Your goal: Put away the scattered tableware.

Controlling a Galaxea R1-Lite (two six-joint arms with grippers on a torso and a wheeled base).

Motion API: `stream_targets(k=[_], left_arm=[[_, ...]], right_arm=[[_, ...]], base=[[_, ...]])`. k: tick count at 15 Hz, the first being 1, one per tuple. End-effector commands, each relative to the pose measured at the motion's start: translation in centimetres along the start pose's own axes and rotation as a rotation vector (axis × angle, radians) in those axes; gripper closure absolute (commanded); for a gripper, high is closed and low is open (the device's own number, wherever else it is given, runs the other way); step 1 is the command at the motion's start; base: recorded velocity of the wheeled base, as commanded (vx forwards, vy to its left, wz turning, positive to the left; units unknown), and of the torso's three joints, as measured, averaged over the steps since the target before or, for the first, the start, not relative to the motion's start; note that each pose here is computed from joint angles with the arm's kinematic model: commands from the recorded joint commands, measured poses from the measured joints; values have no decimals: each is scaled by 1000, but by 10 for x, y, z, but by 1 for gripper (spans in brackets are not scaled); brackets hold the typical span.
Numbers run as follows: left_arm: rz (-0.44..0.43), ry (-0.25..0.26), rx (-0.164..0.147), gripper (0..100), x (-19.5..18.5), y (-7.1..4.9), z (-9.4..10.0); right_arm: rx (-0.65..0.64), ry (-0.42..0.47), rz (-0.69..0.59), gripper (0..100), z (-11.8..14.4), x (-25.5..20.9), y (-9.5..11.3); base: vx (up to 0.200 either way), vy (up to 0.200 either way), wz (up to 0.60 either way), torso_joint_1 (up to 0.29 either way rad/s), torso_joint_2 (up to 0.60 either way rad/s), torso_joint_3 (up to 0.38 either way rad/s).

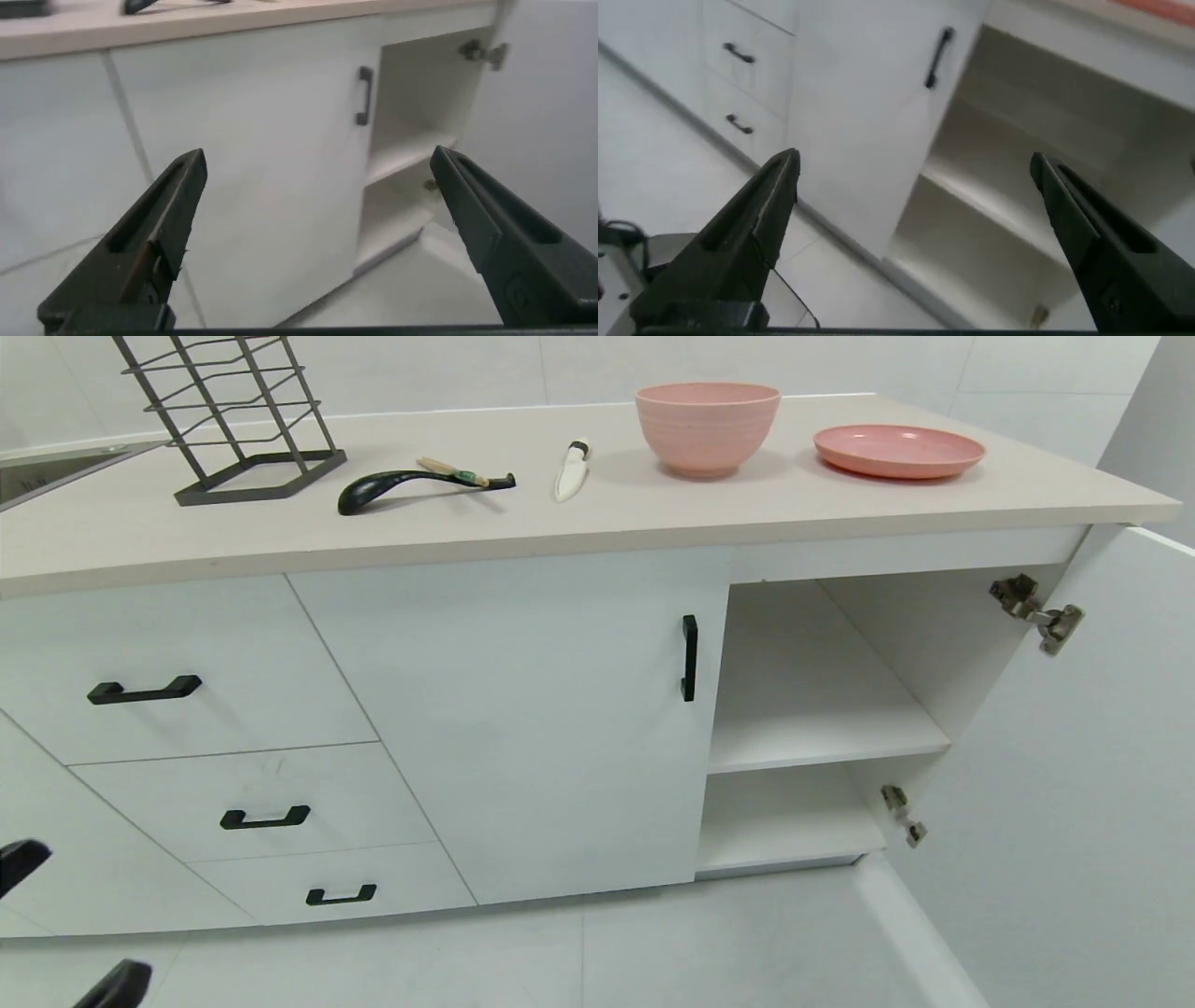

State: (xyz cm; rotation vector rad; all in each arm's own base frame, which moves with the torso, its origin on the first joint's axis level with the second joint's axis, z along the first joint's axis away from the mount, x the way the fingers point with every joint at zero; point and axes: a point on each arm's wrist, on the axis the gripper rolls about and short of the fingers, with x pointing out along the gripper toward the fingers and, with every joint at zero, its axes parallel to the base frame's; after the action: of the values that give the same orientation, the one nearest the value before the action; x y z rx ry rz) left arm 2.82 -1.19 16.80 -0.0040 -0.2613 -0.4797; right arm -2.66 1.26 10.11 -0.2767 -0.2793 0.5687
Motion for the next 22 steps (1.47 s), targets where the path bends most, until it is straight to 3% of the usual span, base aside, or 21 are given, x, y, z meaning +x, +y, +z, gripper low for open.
stream_targets(k=[1,3,5,6,7,8,10,11,12,13,17,21,22], left_arm=[[105,-60,20,0,-43,-14,-13],[107,-19,5,0,-57,-19,-27],[144,37,-18,0,-61,-21,-44],[178,81,-61,0,-67,-24,-58],[207,165,-88,0,-68,-24,-67],[256,189,-96,0,-69,-23,-70],[281,187,-90,0,-69,-22,-70],[367,187,-67,0,-70,-20,-70],[449,194,-36,0,-70,-19,-70],[568,252,16,0,-73,-16,-75],[544,255,11,0,-73,-17,-75],[543,245,-32,0,-73,-17,-75],[543,245,-31,0,-73,-17,-75]], right_arm=[[127,111,-204,0,-12,-4,0],[211,234,-383,0,-23,-6,-1],[205,228,-396,0,-22,-6,-2],[203,230,-402,0,-22,-6,-2],[198,231,-405,0,-22,-6,-2],[201,232,-406,0,-23,-6,-2],[209,233,-429,0,-22,-6,-2],[204,280,-523,0,-26,-8,-3],[215,305,-570,0,-28,-9,-4],[228,294,-569,0,-27,-9,-4],[262,283,-562,0,-27,-8,-3],[261,284,-565,0,-27,-9,-3],[263,283,-560,0,-27,-9,-3]], base=[[0,0,0,0,0,0],[0,0,0,0,0,0],[0,0,0,0,0,0],[0,0,0,0,0,0],[0,0,0,0,0,0],[0,0,0,0,0,0],[0,0,0,0,0,0],[0,0,0,0,0,0],[0,0,0,0,0,0],[0,0,0,0,0,0],[0,0,0,0,0,0],[0,0,0,0,0,0],[0,0,0,0,0,0]])
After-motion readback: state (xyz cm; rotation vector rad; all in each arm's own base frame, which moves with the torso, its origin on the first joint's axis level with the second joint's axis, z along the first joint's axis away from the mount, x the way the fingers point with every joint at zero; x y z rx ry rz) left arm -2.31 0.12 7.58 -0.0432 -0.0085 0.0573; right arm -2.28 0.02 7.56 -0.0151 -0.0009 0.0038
